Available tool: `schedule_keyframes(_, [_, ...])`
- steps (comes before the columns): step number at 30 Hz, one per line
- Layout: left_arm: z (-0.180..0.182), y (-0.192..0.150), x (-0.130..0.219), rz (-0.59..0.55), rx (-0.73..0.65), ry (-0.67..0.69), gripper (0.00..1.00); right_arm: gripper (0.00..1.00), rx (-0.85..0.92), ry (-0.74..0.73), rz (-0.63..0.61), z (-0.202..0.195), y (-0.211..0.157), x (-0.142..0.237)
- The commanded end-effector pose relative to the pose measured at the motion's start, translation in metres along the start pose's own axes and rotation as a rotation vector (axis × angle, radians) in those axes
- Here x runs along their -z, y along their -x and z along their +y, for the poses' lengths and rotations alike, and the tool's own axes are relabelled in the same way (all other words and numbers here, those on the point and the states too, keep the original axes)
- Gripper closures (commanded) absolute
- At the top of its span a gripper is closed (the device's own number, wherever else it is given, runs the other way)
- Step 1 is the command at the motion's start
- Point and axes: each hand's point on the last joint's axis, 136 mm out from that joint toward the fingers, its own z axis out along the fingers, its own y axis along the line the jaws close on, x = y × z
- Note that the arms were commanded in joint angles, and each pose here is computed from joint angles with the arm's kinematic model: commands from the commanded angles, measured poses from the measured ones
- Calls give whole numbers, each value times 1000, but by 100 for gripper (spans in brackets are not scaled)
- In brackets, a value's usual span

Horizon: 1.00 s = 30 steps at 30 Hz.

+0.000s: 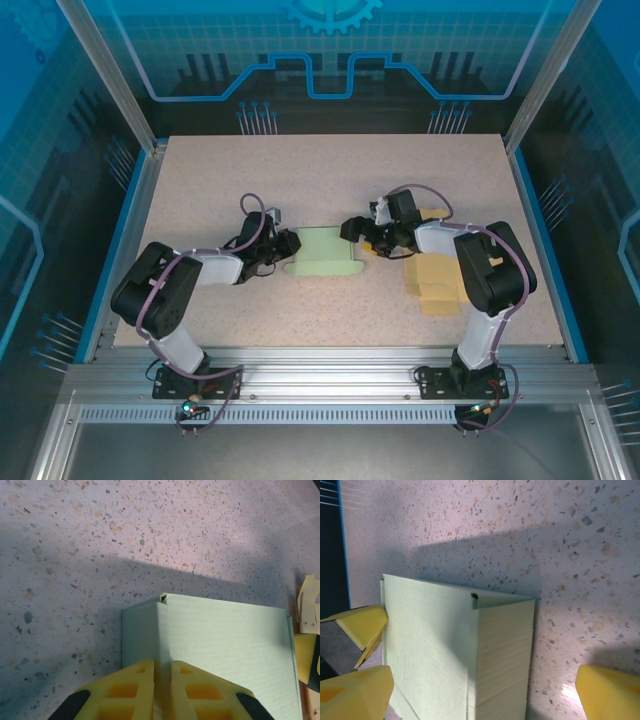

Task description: Fold the paper box

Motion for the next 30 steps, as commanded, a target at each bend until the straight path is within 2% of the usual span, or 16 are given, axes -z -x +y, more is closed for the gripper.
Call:
schedule_keyframes(1, [42, -35, -3, 103, 70, 115, 87, 7, -11, 104, 62, 15, -19, -7])
schedule_keyframes(14, [41, -36, -7, 102, 114, 82, 90, 16, 9, 170, 55, 35, -25, -7])
schedule_keyframes(22, [33, -32, -4, 93, 119, 40, 87, 37, 6, 184, 51, 38, -32, 2])
schedule_keyframes(26, [21, -26, 0, 81, 109, -3, 82, 52, 18, 211, 32, 46, -29, 9])
schedule_keyframes(30, [6, -17, 7, 58, 80, -47, 75, 58, 7, 247, 19, 54, -27, 17])
